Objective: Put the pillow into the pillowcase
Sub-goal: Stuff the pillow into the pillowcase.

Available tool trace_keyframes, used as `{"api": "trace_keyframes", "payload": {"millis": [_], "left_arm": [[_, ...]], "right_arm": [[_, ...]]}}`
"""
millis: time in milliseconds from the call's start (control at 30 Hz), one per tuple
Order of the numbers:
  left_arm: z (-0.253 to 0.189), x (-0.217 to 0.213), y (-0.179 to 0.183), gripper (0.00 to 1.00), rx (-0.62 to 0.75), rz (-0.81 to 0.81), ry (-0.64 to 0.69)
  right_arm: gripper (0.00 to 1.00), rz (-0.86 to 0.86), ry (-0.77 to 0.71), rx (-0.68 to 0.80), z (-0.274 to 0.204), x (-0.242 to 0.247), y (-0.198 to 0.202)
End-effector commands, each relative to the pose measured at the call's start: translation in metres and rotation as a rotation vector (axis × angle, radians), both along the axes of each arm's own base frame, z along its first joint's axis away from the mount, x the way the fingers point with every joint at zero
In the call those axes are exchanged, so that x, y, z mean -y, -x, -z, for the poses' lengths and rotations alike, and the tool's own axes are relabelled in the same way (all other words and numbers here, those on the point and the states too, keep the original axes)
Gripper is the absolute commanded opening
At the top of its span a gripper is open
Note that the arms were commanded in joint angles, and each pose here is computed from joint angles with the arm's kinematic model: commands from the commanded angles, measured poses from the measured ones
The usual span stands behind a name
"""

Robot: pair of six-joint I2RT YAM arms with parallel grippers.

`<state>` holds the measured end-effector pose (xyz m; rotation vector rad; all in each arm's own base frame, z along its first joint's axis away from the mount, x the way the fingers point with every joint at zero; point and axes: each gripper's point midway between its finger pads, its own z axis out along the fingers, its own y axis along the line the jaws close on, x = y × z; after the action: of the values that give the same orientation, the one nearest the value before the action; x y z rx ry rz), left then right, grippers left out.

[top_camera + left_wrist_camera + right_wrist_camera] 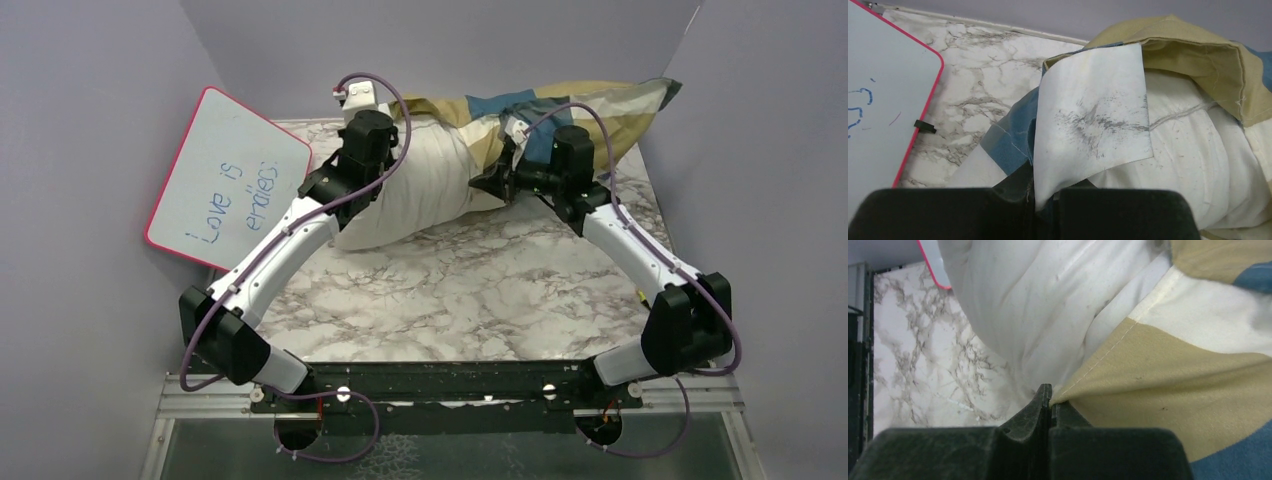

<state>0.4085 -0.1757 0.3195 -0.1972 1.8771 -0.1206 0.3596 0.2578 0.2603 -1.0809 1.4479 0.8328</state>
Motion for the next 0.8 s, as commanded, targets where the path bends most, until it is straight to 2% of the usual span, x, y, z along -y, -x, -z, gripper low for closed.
{"api": "trace_keyframes", "payload": {"millis": [0,100,267,433,567,767], "left_arm": [[-0.044,-0.002,0.01,0.0,0.081,0.064,0.239],[-0.05,0.001,0.019,0.0,0.054,0.149,0.379],[-0.052,-0.006,0.023,0.0,0.042,0.191,0.499],[-0.001,-0.034,0.006,0.0,-0.036,0.112,0.499],[0.058,-0.054,-0.004,0.0,-0.118,0.056,0.572],[0.112,-0.071,-0.014,0.0,-0.119,-0.013,0.55]], "right_arm": [[0.0,-0.025,-0.12,0.041,-0.111,-0.004,0.037],[0.0,-0.019,-0.151,-0.022,-0.141,-0.002,0.05],[0.0,-0.046,-0.185,-0.071,-0.163,-0.008,0.051],[0.0,-0.005,-0.151,-0.138,-0.115,-0.02,0.006],[0.0,0.019,-0.113,-0.242,-0.066,-0.036,-0.038],[0.0,0.043,-0.06,-0.314,-0.018,-0.076,-0.078]]}}
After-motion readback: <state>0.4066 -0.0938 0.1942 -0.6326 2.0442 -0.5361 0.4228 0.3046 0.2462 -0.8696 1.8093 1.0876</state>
